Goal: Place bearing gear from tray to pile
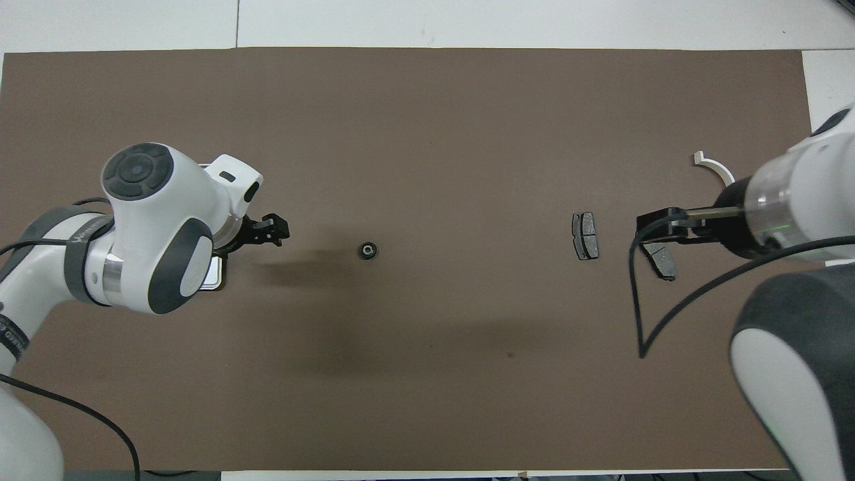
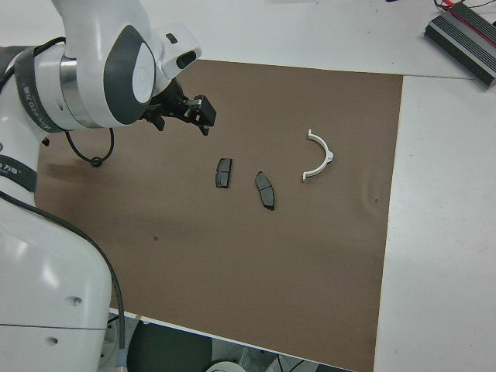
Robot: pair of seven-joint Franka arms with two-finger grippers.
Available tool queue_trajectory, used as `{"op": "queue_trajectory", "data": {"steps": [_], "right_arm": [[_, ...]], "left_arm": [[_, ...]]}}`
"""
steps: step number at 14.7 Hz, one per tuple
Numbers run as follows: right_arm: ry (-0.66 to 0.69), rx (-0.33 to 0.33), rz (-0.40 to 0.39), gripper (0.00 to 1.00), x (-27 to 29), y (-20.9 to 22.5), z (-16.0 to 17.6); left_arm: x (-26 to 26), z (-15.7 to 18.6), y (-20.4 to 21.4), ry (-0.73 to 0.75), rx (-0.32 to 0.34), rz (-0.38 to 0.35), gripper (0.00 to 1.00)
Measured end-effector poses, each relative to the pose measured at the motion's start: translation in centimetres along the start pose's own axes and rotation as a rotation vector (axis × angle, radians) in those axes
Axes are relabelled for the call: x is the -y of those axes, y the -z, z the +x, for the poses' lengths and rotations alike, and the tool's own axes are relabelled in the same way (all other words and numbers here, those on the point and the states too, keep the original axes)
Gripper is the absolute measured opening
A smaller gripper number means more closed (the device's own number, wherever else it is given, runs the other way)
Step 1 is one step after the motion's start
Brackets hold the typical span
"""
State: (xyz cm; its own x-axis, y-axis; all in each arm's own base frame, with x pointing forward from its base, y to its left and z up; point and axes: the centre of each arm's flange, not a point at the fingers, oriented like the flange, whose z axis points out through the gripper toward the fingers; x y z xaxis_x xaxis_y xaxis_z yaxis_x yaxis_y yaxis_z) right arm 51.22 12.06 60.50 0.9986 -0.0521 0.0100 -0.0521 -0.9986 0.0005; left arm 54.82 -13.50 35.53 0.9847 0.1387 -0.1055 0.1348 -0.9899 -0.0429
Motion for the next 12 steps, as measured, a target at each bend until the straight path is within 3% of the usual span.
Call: {"op": "queue_trajectory", "data": {"steps": [2,5,6,10,11,12], "right_arm": [[-0.048,-0.001,0.002,1.0,5.1,-2.1,-1.0],[-0.126,0.004,0.016,1.0,12.0,-6.9,-1.2],[-0.142,0.012,0.02,1.0,14.2,-9.0,-1.0],[-0.19,0.015,-0.011,1.0,22.2,-15.9,-0.2],[-0.21,0.011,-0.015,1.0,23.9,-16.7,0.2],[-0.223,0.01,-0.015,1.0,25.3,-17.5,0.7]], "left_arm": [[4.9,1.8,-0.1,-0.084,-0.012,-0.014,1.0],[10.3,3.8,-0.4,-0.17,-0.106,-0.035,1.0],[11.2,4.0,-0.7,-0.2,-0.123,-0.035,0.91],[12.3,4.8,-3.0,-0.259,-0.146,-0.037,0.89],[12.1,4.8,-3.7,-0.262,-0.137,-0.039,0.8],[12.0,4.7,-4.2,-0.26,-0.126,-0.04,0.8]]}}
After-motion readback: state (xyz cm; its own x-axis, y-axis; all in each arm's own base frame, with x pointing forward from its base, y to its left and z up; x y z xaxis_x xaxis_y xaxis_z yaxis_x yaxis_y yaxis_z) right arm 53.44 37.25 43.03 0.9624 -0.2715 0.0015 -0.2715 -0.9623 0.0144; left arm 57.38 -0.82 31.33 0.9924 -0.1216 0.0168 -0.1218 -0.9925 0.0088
